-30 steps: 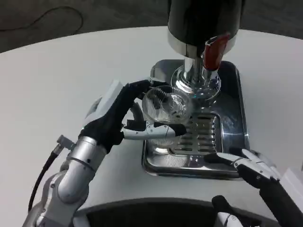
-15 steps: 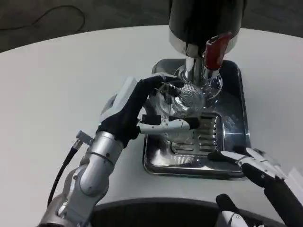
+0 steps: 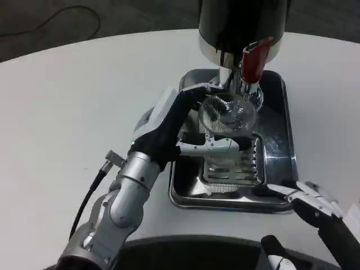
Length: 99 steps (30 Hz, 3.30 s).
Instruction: Grasp the cup under the faucet to collect the drink, then remove the cup.
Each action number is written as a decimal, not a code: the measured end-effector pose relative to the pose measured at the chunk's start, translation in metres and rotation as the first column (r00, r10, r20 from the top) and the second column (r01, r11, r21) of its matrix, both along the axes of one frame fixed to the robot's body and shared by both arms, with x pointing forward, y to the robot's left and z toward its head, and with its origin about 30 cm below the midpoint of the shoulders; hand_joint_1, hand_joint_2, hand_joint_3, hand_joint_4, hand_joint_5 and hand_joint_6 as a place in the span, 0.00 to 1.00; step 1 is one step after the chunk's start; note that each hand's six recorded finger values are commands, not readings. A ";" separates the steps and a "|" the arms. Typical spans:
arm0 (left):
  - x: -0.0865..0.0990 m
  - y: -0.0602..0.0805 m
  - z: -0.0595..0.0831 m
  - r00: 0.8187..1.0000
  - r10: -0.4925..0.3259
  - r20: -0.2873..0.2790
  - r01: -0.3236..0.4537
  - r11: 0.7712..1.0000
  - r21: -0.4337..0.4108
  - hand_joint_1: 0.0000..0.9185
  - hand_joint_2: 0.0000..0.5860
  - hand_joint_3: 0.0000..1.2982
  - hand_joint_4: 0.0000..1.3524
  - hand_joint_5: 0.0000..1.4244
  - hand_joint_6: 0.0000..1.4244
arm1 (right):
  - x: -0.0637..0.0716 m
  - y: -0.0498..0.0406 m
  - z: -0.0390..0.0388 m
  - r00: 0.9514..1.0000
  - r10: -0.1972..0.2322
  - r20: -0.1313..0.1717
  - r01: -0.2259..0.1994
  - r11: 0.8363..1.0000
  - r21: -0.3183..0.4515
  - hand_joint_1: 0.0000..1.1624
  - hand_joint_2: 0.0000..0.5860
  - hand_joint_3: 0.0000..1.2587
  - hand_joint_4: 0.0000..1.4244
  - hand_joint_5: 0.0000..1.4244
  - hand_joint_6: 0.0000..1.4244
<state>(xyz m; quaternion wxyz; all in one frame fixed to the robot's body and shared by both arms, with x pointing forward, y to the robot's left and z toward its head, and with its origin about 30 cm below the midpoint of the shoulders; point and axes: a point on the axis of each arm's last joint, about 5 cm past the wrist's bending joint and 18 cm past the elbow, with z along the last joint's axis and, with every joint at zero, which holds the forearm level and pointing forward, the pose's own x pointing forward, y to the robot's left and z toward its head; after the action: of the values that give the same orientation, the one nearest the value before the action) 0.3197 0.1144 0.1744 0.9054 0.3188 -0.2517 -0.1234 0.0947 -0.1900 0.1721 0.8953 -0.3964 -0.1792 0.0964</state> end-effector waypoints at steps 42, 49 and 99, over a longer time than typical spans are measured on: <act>0.000 -0.006 0.000 1.000 -0.009 0.012 0.009 0.999 0.035 0.48 0.06 0.39 0.11 0.27 0.22 | -0.003 -0.0050 0.0016 1.000 -0.017 0.023 0.017 1.000 0.020 0.49 0.81 0.22 0.15 0.08 0.00; -0.001 -0.006 0.000 0.999 -0.051 0.000 0.051 0.998 0.027 0.48 0.06 0.30 0.07 0.22 0.20 | -0.004 -0.0050 0.0012 0.999 -0.021 0.027 0.020 1.000 0.024 0.49 0.81 0.22 0.15 0.08 0.01; -0.066 0.027 0.042 0.977 -0.193 0.091 0.210 0.940 -0.268 0.22 0.04 0.01 0.04 0.10 0.12 | -0.003 -0.0022 -0.0030 1.000 -0.017 0.025 0.016 0.999 0.049 0.50 0.82 0.23 0.16 0.08 0.01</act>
<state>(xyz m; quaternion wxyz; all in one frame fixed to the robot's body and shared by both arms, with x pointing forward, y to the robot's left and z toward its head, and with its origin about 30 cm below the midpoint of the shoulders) 0.2541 0.1413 0.2162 0.9151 0.1656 -0.3266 -0.1688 0.0919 -0.1922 0.1691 0.9031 -0.3771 -0.1896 0.0794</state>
